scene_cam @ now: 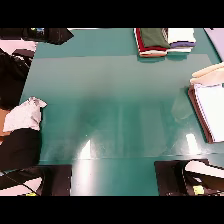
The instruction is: Fold the shirts.
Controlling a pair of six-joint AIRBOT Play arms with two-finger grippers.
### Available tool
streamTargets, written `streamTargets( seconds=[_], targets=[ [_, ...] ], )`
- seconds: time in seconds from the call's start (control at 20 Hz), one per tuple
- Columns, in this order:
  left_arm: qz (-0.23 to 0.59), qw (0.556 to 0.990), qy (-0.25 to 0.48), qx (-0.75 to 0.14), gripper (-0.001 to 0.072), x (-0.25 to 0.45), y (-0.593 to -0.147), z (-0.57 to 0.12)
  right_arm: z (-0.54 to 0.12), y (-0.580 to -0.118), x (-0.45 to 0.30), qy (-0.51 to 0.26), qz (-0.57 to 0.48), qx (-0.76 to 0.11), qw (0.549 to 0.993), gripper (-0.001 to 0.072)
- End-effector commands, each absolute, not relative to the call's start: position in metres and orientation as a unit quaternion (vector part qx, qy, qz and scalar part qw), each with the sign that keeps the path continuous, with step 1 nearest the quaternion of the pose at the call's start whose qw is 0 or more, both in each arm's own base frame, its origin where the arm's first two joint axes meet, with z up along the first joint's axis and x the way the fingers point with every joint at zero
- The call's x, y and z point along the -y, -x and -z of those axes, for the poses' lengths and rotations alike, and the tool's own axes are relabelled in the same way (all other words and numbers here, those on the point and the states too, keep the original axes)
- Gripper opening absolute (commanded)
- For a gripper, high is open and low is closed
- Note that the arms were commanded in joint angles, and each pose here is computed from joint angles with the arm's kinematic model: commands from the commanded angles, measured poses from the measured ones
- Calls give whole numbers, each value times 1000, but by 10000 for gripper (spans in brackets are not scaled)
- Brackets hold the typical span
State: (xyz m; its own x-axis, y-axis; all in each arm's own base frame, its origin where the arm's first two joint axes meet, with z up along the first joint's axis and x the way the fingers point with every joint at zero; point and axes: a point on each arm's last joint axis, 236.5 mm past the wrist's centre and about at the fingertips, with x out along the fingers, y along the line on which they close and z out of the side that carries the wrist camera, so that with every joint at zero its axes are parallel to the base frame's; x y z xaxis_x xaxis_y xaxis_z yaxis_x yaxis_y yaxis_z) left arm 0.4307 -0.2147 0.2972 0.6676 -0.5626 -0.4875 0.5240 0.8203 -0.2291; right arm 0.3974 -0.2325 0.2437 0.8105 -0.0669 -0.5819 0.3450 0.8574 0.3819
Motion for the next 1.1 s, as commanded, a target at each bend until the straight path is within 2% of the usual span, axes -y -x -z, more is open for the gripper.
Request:
streamTargets(
  seconds=[0.0, 0.2, 0.35, 0.65, 0.75, 0.8, 0.95, 1.05],
  targets=[
    [299, 911, 28, -284, 24, 214, -429, -294, -244, -369, 240, -216, 152, -321, 909, 16],
    [303, 910, 16, -282, 24, 214, -428, -293, -205, -323, 249, -187, 217, -380, 879, 16],
    [304, 909, 14, -285, 24, 214, -427, -292, -159, -276, 251, -179, 259, -442, 840, 16],
    [309, 905, 0, -291, 24, 214, -424, -288, -88, -196, 241, -233, 291, -507, 777, 33],
    [309, 905, 0, -291, 25, 214, -424, -288, -71, -182, 239, -249, 299, -515, 763, 455],
    [309, 905, 0, -291, 24, 214, -424, -288, -67, -175, 241, -258, 305, -517, 757, 562],
    [310, 905, -1, -292, 25, 214, -423, -287, -81, -173, 249, -262, 317, -500, 762, 572],
    [310, 905, 0, -292, 25, 214, -424, -287, -104, -204, 240, -259, 286, -467, 795, 571]
  ],
)
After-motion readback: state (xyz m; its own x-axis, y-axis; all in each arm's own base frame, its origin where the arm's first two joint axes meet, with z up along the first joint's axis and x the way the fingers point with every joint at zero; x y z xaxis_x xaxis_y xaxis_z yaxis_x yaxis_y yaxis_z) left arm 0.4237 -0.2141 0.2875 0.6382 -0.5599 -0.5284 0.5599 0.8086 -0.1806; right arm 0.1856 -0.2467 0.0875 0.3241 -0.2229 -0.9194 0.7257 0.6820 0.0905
